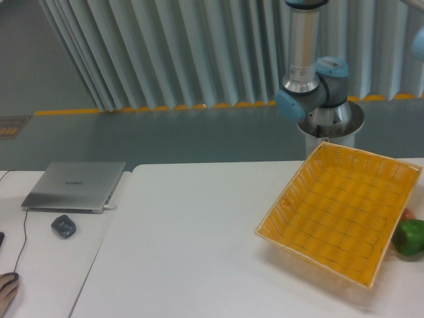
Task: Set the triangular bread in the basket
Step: 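Bring the held triangular bread over the basket and lower it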
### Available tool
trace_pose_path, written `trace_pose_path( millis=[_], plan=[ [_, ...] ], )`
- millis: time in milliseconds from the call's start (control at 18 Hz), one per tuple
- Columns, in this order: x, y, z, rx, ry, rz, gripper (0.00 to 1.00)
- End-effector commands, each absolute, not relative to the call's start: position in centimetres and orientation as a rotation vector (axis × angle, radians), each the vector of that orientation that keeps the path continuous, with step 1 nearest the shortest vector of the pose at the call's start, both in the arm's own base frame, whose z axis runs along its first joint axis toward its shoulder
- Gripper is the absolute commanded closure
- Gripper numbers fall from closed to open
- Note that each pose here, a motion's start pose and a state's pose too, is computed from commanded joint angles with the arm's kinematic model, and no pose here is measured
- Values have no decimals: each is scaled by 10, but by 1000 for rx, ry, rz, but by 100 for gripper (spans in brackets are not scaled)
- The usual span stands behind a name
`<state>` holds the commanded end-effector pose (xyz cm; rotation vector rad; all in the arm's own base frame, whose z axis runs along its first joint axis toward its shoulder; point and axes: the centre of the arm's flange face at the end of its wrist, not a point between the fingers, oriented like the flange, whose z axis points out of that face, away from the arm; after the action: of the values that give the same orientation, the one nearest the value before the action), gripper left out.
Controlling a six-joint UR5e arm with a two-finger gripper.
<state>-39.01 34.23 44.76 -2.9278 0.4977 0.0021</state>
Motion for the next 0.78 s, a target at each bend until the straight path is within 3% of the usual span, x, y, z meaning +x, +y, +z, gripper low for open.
trace_pose_path(
  millis=[389,556,778],
  plan=[
    [-279,439,448,-2921,569,-45,100],
    [-257,476,414,-2965,606,-77,100],
    [-226,539,363,-3039,545,42,94]
  ],
)
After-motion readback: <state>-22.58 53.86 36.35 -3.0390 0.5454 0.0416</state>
